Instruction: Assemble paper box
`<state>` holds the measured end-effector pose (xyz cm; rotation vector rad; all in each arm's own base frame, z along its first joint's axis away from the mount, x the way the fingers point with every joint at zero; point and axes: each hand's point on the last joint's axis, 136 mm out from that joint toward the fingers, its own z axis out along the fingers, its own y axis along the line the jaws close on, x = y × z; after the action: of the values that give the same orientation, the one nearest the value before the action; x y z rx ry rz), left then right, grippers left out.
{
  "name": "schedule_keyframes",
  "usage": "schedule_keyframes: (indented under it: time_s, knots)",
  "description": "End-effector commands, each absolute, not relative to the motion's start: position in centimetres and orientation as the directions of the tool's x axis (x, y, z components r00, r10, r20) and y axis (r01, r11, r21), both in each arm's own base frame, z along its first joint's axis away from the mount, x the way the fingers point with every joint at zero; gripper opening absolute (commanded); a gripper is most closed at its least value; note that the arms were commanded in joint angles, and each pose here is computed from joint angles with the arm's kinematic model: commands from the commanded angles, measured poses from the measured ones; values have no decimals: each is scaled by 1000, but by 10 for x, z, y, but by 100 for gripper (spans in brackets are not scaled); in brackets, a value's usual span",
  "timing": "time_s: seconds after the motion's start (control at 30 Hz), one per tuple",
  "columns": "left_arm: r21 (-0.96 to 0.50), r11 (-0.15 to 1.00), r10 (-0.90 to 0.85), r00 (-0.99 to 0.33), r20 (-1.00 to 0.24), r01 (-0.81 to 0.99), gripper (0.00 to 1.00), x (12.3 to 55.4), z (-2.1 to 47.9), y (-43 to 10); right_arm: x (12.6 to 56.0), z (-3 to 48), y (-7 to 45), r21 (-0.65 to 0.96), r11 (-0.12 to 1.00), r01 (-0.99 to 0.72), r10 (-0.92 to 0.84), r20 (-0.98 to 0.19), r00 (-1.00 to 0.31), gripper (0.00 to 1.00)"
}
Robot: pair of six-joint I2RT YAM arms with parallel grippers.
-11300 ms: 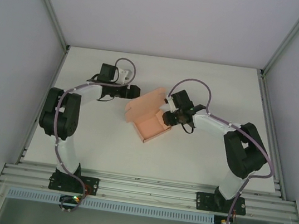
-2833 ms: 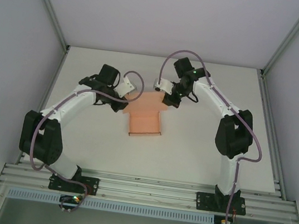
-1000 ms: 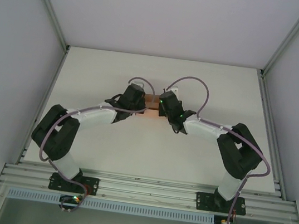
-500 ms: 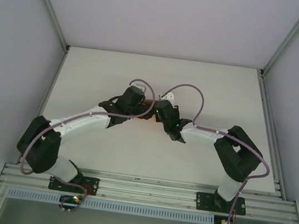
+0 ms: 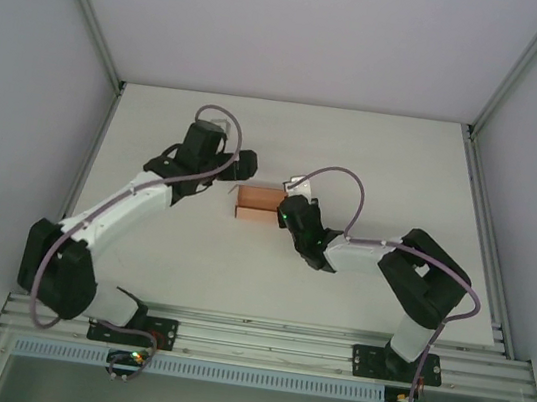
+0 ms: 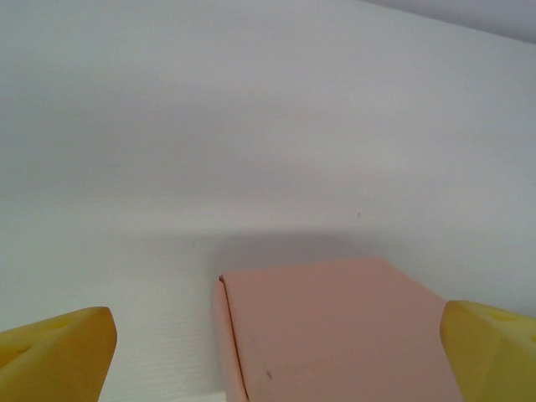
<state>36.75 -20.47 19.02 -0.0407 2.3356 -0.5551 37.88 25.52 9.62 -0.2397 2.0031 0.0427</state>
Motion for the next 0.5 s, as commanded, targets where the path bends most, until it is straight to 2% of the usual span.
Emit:
schedule_keyframes:
  time_s: [0.0,0.13,0.4,0.47]
  knots:
    - [-522,848,-220,-832,-510,96,100,362,152,-217,361,57,247,-179,956,-234,-273,-836,-475,6]
    - [-558,825,-215,-868,-447,83,100,360,120,-224,354,52,253,-200,939,-279,-317,-818,-481,9]
    - [-596,802,-212,-911,-354,44,68,343,74,-231,334,50,261,-181,919,-350,-347,-793,-500,16]
    - [-581,813,-206,-917,-342,34,63,338,61,-228,329,52,259,-165,919,-359,-340,-791,-508,18]
